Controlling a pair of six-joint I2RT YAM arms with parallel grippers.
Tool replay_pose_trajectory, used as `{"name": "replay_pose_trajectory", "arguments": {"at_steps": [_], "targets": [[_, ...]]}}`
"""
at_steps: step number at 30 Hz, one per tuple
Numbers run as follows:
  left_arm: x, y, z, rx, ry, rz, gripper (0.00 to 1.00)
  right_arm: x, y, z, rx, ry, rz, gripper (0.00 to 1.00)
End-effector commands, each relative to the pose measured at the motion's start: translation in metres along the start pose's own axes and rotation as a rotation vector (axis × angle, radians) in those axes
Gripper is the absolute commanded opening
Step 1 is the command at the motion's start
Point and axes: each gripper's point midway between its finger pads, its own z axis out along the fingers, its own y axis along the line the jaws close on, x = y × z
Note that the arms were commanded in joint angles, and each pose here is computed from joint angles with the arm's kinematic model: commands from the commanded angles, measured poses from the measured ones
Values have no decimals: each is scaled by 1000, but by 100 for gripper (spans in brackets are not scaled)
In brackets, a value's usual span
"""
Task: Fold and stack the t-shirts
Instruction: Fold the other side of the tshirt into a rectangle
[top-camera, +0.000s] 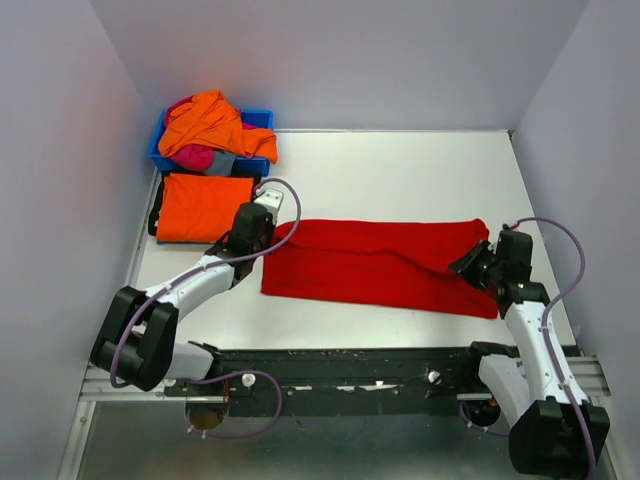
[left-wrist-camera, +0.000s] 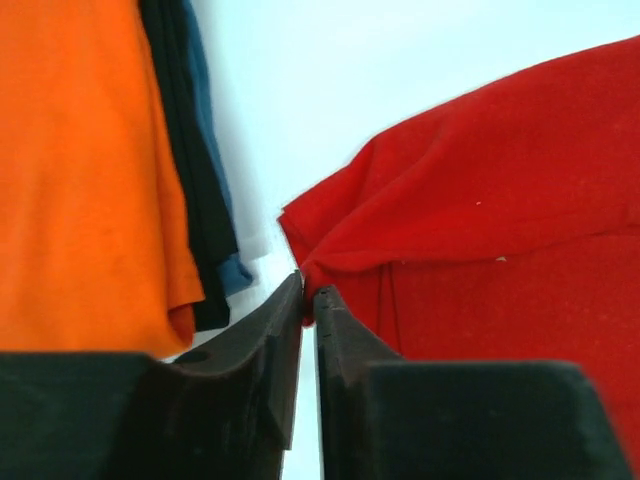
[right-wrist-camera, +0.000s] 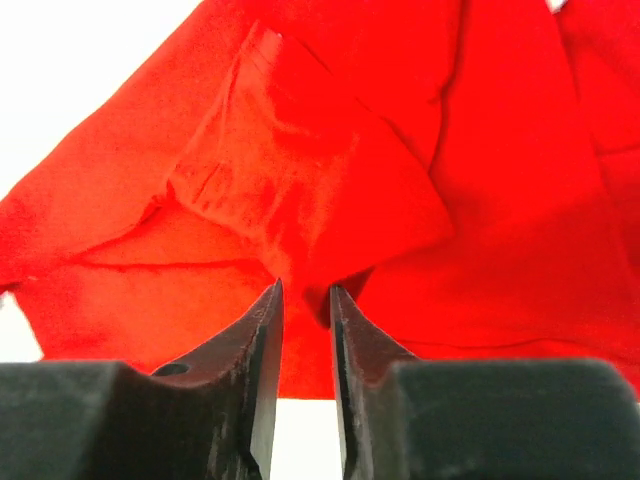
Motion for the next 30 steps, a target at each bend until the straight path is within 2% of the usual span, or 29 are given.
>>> {"name": "replay_pose_trajectory", "arguments": {"at_steps": [1, 2, 5, 9, 13, 18, 20, 25, 30], "targets": [[-19, 24, -14, -146, -90, -34, 47, -10, -6, -9, 35, -74, 13, 46], [-21, 29, -15, -172, -93, -44, 52, -13, -5, -11, 29, -95, 11, 49], [-25, 30, -17, -183, -88, -51, 56, -24, 6, -18, -17, -147, -18, 50], [-36, 32, -22, -199, -115, -74, 63, -33, 16, -17, -40, -132, -47, 51], [-55, 24, -22, -168, -138, -177, 59, -32, 27, -3, -78, -54, -48, 50], [-54, 14, -15, -175, 7, -337, 57, -35, 35, 12, -107, -16, -53, 50], [-57, 9, -11, -169, 24, -409, 57, -39, 35, 17, -89, -17, -59, 50], [-73, -28, 0, 8, -6, -558, 49, -52, 25, 38, 9, -18, -55, 50], [-85, -74, 10, 126, 14, -549, 49, -65, 22, 57, 71, -9, -41, 52]]}}
